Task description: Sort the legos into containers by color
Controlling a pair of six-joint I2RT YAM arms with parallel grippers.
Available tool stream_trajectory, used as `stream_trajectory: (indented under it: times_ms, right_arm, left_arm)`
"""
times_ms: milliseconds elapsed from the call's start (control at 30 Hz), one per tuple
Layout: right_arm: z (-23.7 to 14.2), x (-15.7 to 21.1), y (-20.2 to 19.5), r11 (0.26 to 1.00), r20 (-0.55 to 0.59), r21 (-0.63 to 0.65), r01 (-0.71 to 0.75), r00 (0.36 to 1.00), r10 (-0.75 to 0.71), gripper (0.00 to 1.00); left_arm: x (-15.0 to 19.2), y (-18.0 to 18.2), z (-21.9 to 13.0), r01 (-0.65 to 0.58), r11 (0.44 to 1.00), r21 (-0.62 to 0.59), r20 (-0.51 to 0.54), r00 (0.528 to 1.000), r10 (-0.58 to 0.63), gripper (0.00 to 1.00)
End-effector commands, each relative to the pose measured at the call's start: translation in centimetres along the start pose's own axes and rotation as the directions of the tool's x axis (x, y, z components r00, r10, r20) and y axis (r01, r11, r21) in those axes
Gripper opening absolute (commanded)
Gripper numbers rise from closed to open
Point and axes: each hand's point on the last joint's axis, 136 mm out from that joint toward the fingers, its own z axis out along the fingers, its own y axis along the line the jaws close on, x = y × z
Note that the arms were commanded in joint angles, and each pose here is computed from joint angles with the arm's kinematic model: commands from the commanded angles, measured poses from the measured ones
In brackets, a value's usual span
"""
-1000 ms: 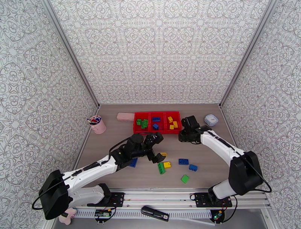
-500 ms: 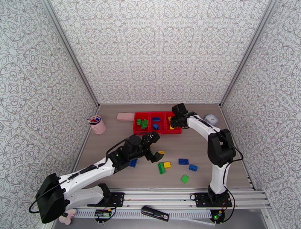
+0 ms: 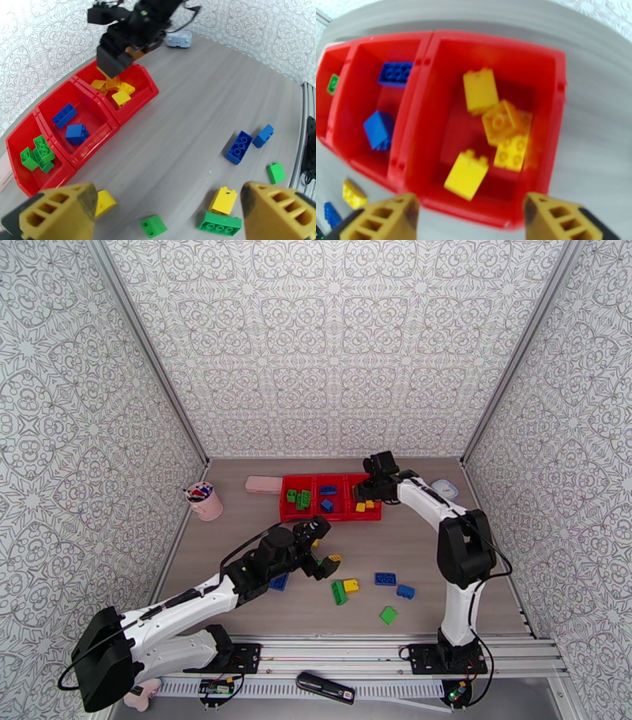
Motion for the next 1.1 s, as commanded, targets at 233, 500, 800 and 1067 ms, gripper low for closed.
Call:
stream_trajectory:
  times_ms: [233,500,800,1067]
  right_arm:
    - [-4.0,3.6,6.5,0.968,0.086,-0.181,0.176,0.983,-0.163,0.83]
    - [-3.0,5.9,11.5,0.893,0.079,-0.222,0.392,0.92,-0.384,0.88]
    - [1.0,7.5,16.2,0.759,0.007,-0.261,0.596,0.788,-0.616,0.89]
    - [5.4,8.5,19.9,0.662,-0.037,-0.333,0.671,0.692,-0.721,0.88]
  left_arm:
    - [1.1,4.7,-1.6,0.216,0.955,-0.206,0.039,0.976,-0.212,1.0]
    - [4.8,11.6,-5.2,0.559,0.669,-0.49,0.124,0.804,-0.582,1.0]
    - [8.8,15.0,-9.9,0.764,0.35,-0.542,0.301,0.565,-0.768,1.0]
    - [9.7,14.8,-11.6,0.771,0.313,-0.555,0.312,0.541,-0.781,1.0]
